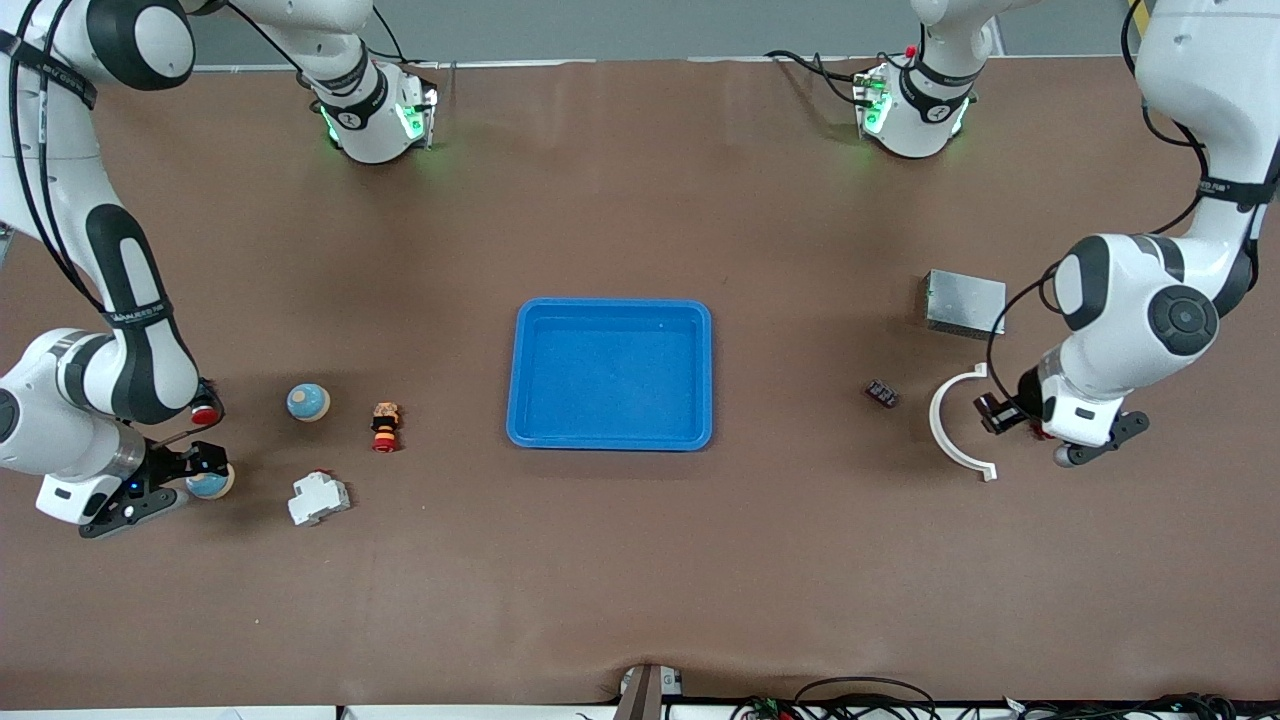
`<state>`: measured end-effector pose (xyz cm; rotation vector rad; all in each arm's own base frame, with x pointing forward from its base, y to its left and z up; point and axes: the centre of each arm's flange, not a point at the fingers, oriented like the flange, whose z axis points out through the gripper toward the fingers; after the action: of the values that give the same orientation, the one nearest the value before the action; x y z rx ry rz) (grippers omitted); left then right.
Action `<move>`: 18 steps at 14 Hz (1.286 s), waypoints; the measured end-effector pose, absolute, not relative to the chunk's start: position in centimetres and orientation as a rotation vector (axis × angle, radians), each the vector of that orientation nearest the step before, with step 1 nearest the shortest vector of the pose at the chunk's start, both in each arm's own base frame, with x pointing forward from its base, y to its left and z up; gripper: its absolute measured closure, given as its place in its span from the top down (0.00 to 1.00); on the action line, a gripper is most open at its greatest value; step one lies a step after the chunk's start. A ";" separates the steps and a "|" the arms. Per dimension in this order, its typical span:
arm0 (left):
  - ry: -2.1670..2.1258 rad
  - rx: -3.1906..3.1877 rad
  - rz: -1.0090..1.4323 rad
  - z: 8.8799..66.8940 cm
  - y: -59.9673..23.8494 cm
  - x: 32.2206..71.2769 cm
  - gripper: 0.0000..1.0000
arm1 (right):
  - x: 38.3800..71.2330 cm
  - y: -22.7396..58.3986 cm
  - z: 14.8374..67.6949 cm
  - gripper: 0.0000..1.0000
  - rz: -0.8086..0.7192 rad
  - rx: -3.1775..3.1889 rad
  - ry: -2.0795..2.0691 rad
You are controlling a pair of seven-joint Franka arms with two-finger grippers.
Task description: Place electrolytic capacitor and blue bell in tray
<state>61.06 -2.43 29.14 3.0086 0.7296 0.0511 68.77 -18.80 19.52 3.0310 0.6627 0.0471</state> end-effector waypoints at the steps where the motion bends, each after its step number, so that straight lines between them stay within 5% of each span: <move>1: 0.782 2.985 0.037 30.1 -5.2 60.9 0.30 | 68.6 -19.0 18.8 1.00 0.039 3.036 0.658; 7: 1.124 2.782 -0.008 32.9 -25.8 58.8 0.30 | 68.4 -19.1 17.4 1.00 0.029 3.043 0.656; 10: 1.196 2.712 -0.073 32.1 -34.1 57.5 0.30 | 68.4 -19.1 17.5 0.89 0.031 3.042 0.656; 12: 1.219 2.698 -0.120 30.4 -38.7 56.2 0.30 | 68.6 -19.0 17.7 0.67 0.033 3.042 0.657; 18: 1.254 2.798 -0.133 22.8 -47.9 50.6 0.30 | 70.7 -17.1 24.3 0.67 -0.153 3.108 0.564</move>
<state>50.62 -47.86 22.77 2.7976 1.2537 -0.1331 70.67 -17.06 24.29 3.1081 0.5644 -0.1534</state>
